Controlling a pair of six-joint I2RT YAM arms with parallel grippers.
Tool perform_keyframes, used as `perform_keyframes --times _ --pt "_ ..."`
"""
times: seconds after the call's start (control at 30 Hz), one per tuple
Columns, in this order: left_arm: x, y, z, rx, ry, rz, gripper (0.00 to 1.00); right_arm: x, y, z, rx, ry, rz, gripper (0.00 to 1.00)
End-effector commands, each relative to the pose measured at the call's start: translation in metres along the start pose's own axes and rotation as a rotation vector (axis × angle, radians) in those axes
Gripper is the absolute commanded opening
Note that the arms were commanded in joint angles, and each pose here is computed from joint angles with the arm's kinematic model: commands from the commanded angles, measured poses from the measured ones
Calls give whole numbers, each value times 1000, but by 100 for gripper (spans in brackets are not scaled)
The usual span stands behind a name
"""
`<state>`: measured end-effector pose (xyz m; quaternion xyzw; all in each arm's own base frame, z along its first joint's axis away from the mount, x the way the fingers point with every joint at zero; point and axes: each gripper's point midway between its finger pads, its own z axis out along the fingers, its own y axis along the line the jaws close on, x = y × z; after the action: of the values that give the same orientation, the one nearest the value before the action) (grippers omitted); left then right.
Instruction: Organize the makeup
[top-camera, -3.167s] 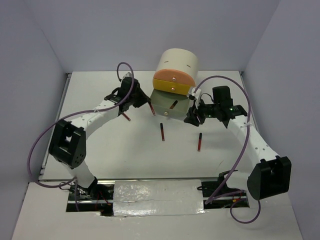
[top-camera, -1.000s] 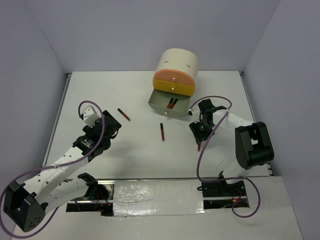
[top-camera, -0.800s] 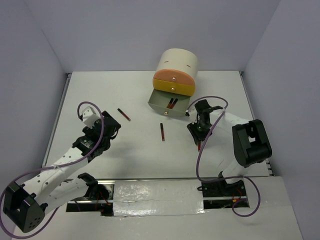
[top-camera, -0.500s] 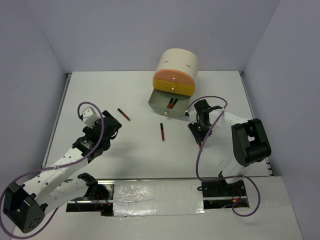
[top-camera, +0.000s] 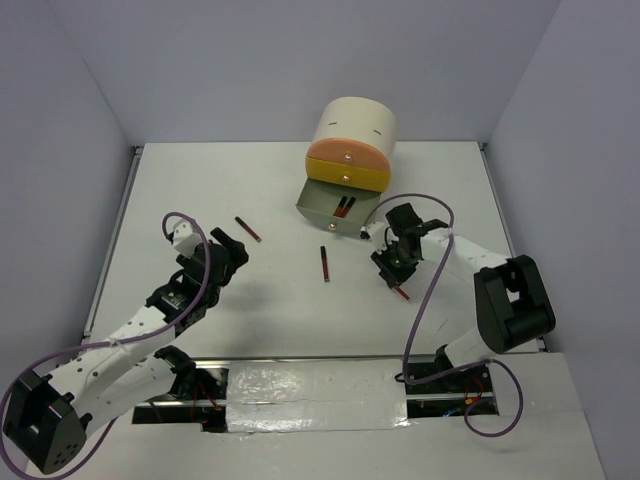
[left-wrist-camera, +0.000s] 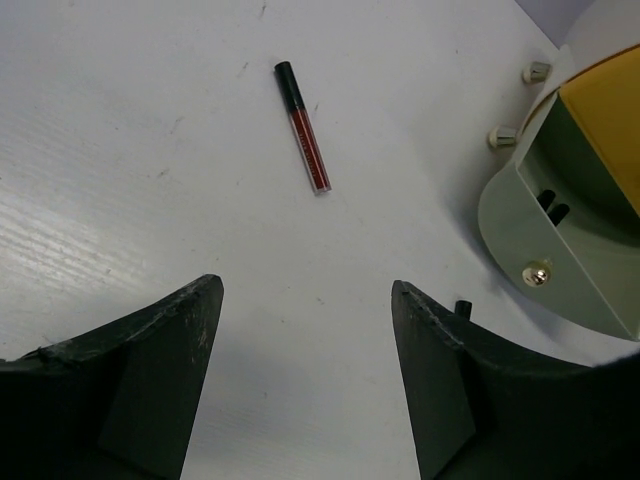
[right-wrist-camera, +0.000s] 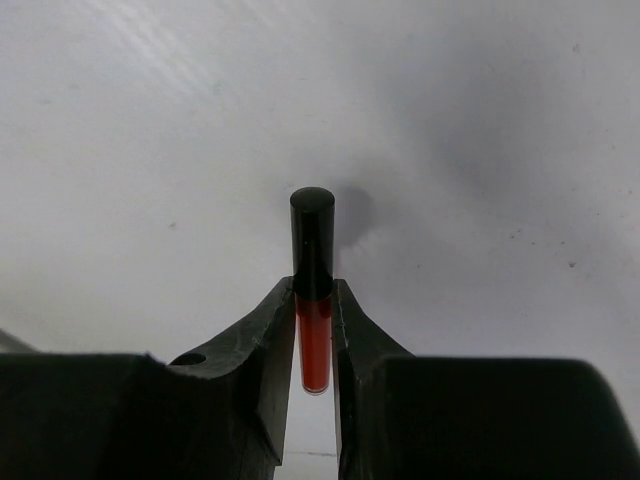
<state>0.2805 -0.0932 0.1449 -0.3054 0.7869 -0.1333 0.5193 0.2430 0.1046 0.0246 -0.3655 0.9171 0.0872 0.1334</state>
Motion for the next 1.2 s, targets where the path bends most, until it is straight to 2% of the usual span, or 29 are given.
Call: perform_keyframes --times 0.0,0.13,0.2,0.37,0.47,0.53,0.67,0.93,1.03,1.07,1.17 --pt "-11 -17 0 76 -35 -19 80 -42 17 -33 -84 -167 -122 7" --pt "-5 -20 2 105 -9 -25 73 -78 31 -65 -156 -290 -240 5" --pt "-2 -19 3 114 5 -16 72 -107 38 -91 -159 -394 -318 5" --pt "4 -24 4 148 40 -20 76 -183 24 -155 -27 -625 -467 5" --pt "8 -25 5 161 56 -13 79 -225 5 -165 49 -686 -489 5" --pt "9 -25 5 164 62 -11 80 -244 -10 -170 109 -700 -490 7" --pt "10 -25 6 160 73 -2 81 -271 -30 -142 130 -680 -480 11" --pt "14 -15 13 107 111 7 81 -278 -53 -87 141 -595 -449 19" --pt "16 -15 16 105 128 0 82 -270 -53 -74 127 -560 -440 27" --pt "15 -14 18 101 126 -6 82 -269 -53 -73 128 -556 -441 36" --pt "13 -9 24 63 130 -21 82 -261 -48 -70 106 -544 -444 51"
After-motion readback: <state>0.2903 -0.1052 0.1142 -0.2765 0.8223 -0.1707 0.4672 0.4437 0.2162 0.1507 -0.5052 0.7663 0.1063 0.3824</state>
